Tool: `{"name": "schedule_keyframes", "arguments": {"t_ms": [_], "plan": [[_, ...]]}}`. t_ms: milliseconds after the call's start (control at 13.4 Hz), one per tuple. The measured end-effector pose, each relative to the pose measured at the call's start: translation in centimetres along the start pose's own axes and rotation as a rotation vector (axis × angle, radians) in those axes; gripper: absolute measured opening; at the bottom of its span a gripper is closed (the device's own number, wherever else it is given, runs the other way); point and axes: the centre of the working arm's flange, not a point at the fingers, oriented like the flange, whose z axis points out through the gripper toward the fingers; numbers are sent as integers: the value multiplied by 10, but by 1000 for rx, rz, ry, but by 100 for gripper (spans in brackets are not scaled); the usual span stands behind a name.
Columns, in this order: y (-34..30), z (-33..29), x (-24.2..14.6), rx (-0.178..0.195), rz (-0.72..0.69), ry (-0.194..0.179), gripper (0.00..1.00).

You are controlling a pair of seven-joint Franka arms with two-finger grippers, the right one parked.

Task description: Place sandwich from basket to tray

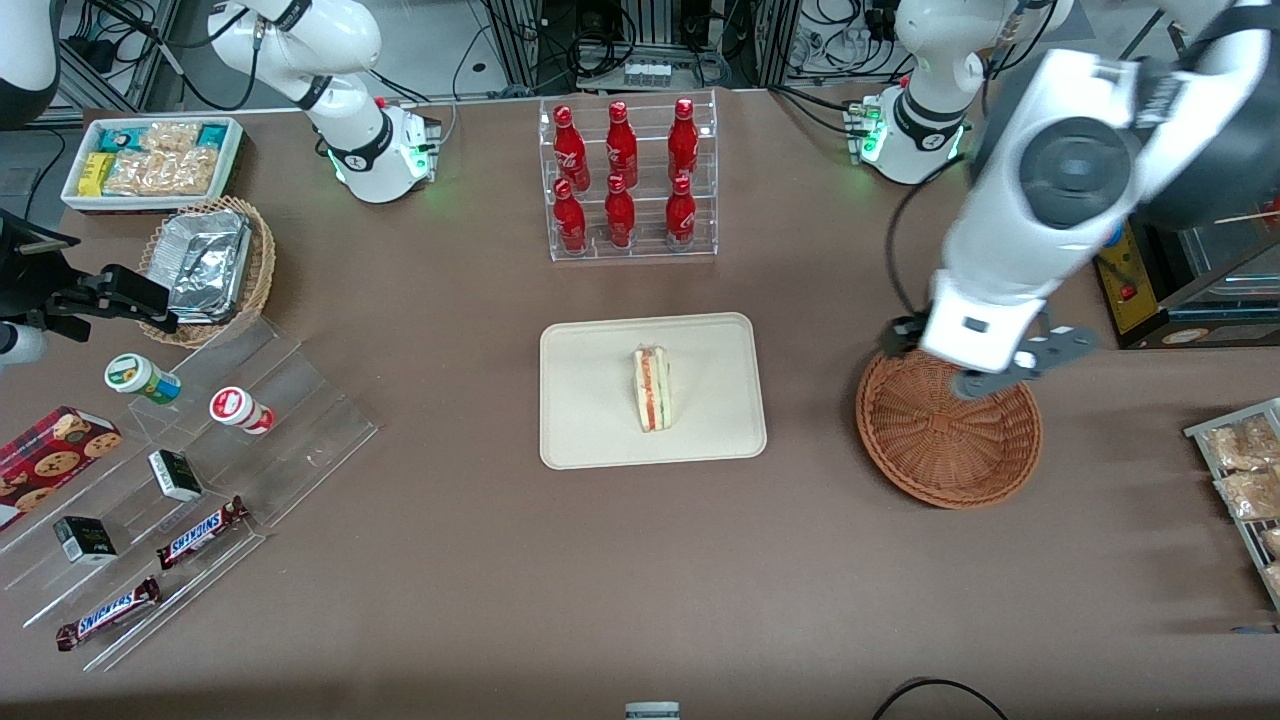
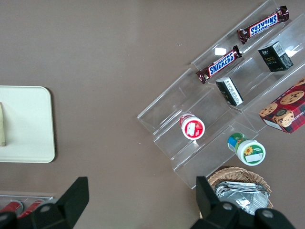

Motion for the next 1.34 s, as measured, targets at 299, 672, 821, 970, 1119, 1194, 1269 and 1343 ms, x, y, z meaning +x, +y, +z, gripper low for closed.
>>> {"name": "schedule_keyframes", "arguments": {"t_ms": [299,672,821,970,1119,1194,1269,1343], "plan": [[-83,-6,28,0,133,-62,100],[-174,-24,43,-50,239,-108,100],[-200,-33,36,-61,274,-117,100],[-213,-41,28,-70,288,-112,100],[-214,-45,19,-70,301,-107,100],[-211,-46,16,-69,309,-107,100],[-207,-45,14,-67,318,-108,100],[-203,-44,14,-68,324,-110,100]]}}
